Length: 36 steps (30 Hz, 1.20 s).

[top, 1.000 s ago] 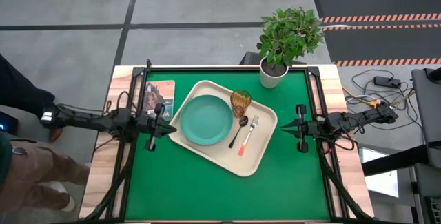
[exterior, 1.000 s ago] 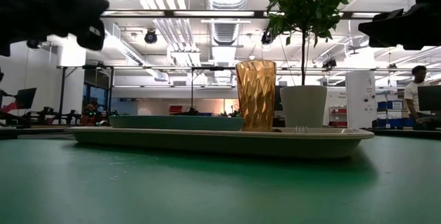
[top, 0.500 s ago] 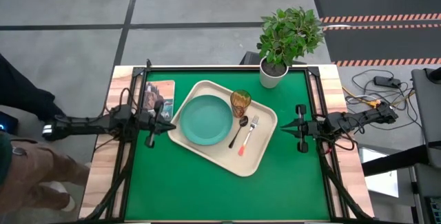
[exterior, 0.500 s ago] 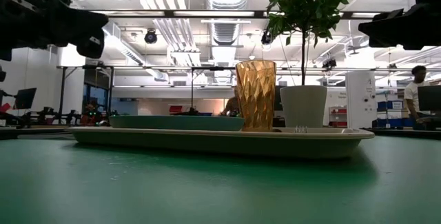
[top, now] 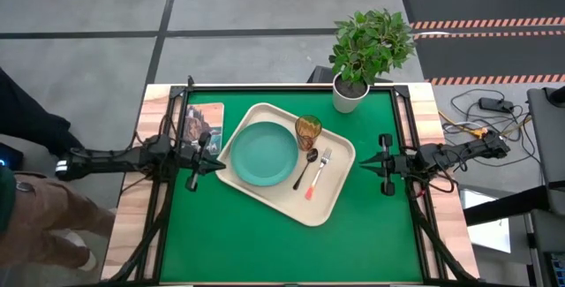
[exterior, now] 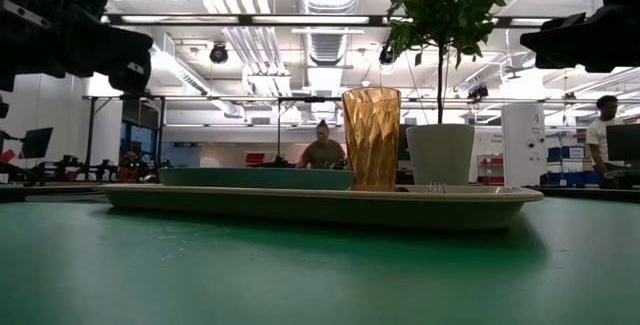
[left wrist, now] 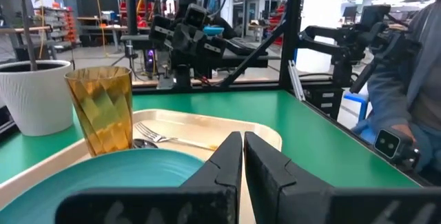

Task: Pick and place plate/cup/fork/spoon on tray
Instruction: Return to Home Position

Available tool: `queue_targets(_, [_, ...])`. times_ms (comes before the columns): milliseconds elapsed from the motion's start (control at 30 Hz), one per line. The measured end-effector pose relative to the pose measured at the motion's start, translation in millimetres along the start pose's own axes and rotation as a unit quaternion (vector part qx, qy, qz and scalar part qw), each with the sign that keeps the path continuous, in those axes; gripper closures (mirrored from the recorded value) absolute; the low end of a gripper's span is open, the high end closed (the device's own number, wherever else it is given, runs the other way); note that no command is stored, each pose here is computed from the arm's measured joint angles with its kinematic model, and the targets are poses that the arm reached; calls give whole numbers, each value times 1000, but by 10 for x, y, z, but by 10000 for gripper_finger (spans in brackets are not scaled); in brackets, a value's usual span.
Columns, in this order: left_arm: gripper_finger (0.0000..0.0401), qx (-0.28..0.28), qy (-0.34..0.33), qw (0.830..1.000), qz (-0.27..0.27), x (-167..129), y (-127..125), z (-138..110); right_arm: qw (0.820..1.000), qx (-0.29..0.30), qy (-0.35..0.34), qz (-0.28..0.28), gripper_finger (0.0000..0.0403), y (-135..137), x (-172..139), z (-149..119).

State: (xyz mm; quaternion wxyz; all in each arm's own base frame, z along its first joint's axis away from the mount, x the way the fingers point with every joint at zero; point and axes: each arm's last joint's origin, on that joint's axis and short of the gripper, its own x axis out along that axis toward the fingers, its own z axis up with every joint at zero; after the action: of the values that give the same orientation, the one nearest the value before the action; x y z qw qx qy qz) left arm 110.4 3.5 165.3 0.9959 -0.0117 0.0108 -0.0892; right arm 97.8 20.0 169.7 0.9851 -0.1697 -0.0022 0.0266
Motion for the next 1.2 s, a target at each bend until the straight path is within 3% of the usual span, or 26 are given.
queue_targets(1200, [401, -54, 53, 997, 3, 85, 27, -102, 1000, 0, 0, 0, 376, 0, 0, 0])
